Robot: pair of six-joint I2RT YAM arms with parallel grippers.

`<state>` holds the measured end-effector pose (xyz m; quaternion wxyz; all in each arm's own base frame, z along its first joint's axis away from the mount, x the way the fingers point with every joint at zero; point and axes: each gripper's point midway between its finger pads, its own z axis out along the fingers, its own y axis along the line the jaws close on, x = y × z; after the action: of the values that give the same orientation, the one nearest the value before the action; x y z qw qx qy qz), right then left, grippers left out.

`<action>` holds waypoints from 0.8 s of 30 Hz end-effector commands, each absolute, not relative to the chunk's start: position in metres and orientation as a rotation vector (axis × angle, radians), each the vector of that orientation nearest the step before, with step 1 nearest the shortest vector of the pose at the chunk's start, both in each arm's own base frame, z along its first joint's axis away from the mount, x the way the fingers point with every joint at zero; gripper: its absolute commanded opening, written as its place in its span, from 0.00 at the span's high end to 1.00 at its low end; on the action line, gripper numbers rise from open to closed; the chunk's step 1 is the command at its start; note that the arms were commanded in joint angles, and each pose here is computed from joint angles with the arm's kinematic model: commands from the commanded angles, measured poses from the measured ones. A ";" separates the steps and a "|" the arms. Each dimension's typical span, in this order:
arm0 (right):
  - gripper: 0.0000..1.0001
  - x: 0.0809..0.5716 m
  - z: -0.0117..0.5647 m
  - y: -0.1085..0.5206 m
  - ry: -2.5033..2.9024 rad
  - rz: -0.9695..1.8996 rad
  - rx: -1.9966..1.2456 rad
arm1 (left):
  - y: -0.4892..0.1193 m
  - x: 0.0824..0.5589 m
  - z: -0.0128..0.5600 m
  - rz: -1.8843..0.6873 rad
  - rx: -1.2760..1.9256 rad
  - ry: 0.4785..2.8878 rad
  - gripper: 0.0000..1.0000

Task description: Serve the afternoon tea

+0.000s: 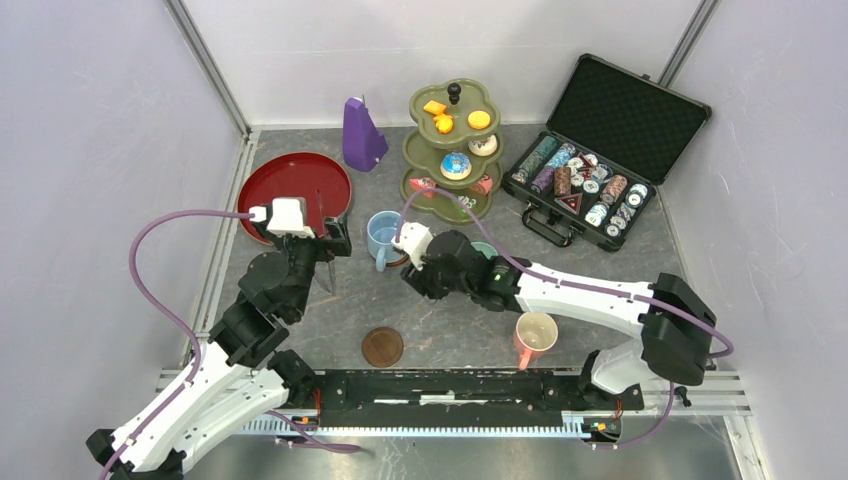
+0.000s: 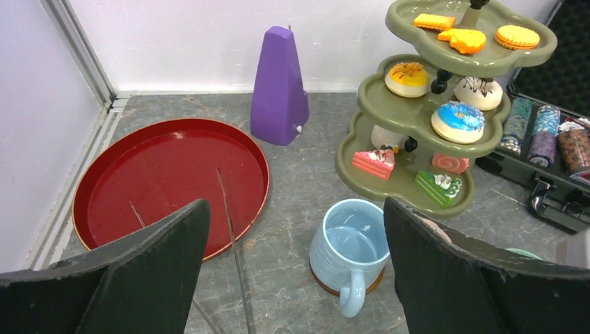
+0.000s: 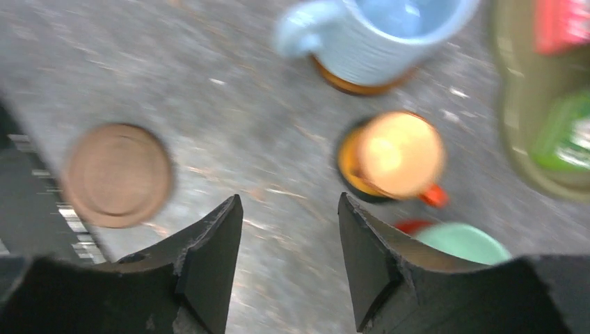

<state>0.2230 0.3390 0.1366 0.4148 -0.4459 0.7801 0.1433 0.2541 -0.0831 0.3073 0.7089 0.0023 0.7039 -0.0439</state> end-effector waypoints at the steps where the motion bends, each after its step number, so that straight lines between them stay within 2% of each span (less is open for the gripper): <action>1: 0.43 0.159 0.137 0.410 1.895 0.845 -1.184 | -0.071 0.252 0.319 -0.088 -0.067 1.520 0.00; 6: 0.49 0.126 0.121 0.457 1.868 0.891 -1.312 | -0.067 0.250 0.320 -0.082 -0.084 1.510 0.00; 12: 0.65 0.104 0.084 0.476 1.907 0.880 -1.421 | -0.060 0.247 0.324 -0.073 -0.109 1.495 0.00; 17: 0.71 0.112 0.053 0.454 1.985 0.726 -1.433 | -0.056 0.244 0.325 -0.077 -0.126 1.480 0.00; 24: 0.71 0.121 0.013 0.410 2.089 0.532 -1.419 | -0.058 0.245 0.324 -0.079 -0.123 1.484 0.00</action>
<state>0.1122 0.4376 0.0356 0.2797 -0.5373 0.7560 0.2482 0.2439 -0.0600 0.3169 0.7257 -0.0394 0.6861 -0.0321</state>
